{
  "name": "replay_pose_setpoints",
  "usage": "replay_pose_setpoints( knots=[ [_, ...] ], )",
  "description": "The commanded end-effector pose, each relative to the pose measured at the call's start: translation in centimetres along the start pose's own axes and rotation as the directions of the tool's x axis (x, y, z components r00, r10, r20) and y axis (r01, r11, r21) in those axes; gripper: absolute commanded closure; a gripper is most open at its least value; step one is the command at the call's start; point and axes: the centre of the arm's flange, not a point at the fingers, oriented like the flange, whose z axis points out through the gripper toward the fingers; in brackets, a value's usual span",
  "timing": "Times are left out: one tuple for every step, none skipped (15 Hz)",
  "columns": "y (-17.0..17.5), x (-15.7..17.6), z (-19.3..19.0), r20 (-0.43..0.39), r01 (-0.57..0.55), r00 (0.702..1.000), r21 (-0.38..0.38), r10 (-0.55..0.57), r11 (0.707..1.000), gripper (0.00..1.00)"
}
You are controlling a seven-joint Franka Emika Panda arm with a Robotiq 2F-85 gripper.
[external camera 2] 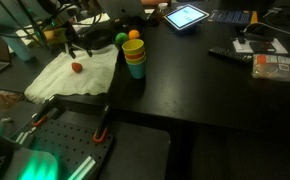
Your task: Remove the red object from the bowl then place it on the white towel then wrap it in the towel and place the wrapped towel back in the black bowl
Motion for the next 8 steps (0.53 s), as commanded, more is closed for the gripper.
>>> replay_pose_setpoints(
  knots=[
    [2.3, 1.5, -1.8, -0.002, -0.091, 0.996, -0.124, 0.092, 0.988, 0.0],
    [3.4, 1.6, -2.3, 0.014, -0.117, 0.993, -0.153, 0.12, 0.981, 0.0],
    [4.5, 1.0, -2.7, 0.046, -0.143, 0.987, -0.188, 0.154, 0.972, 0.0],
    [5.5, 0.3, -3.0, 0.065, -0.162, 0.981, -0.218, 0.18, 0.962, 0.0],
    [6.3, -0.6, -3.4, 0.103, -0.177, 0.973, -0.24, 0.206, 0.955, 0.0],
    [6.8, -1.5, -3.9, 0.136, -0.189, 0.964, -0.251, 0.227, 0.949, 0.0],
    [7.1, -2.5, -4.2, 0.164, -0.186, 0.959, -0.251, 0.231, 0.95, 0.0],
    [7.4, -3.5, -4.6, 0.179, -0.181, 0.958, -0.233, 0.226, 0.955, 0.0]
  ],
)
